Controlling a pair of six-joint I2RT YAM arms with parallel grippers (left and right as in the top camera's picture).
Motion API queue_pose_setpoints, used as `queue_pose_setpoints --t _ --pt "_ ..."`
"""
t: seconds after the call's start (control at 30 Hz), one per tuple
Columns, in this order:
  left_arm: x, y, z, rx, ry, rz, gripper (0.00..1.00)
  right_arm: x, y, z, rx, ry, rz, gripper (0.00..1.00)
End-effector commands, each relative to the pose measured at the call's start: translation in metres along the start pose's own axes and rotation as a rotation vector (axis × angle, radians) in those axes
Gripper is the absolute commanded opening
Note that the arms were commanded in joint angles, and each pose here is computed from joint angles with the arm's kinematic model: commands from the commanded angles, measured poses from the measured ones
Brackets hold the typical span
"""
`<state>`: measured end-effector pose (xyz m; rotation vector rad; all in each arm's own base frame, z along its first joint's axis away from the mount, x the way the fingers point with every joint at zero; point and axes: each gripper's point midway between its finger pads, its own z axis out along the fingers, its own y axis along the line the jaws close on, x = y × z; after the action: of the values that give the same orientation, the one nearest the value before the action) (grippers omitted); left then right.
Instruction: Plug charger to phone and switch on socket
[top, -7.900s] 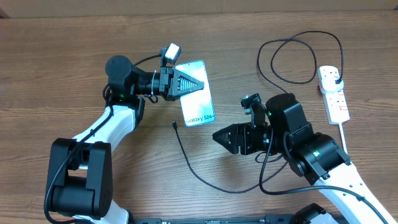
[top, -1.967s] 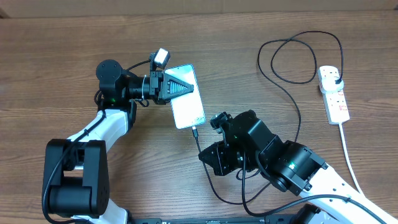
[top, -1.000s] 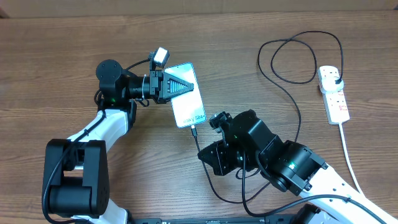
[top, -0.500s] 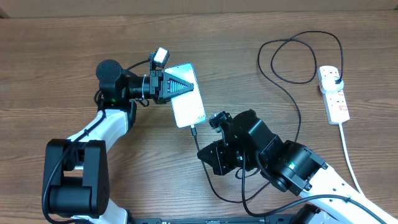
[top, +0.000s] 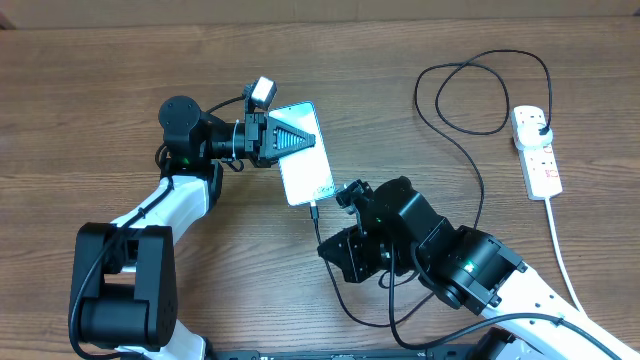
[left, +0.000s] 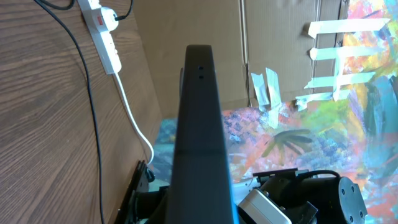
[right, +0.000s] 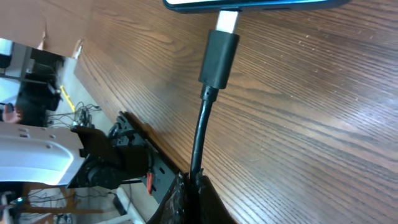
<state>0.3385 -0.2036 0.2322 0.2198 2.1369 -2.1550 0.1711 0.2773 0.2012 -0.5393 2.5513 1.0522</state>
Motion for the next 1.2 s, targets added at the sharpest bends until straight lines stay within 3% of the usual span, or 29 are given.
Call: queue_pose_setpoints --t 0.0,0.8,0.93,1.17 --pt "0.015 -0.005 0.004 0.009 0.083 0.032 0.04 -0.014 -0.013 -0.003 0.079 -0.074 -0.055 0.04" --pt "0.016 -0.005 0.006 0.012 0.088 0.066 0.04 -0.038 -0.007 -0.006 0.079 -0.176 -0.108 0.05" --pt "0.016 -0.005 0.006 0.012 0.086 0.081 0.04 -0.029 -0.013 -0.005 0.098 -0.137 -0.093 0.13" --pt "0.013 -0.005 0.006 0.011 0.069 0.095 0.04 -0.029 0.006 -0.026 0.048 -0.153 -0.11 0.52"
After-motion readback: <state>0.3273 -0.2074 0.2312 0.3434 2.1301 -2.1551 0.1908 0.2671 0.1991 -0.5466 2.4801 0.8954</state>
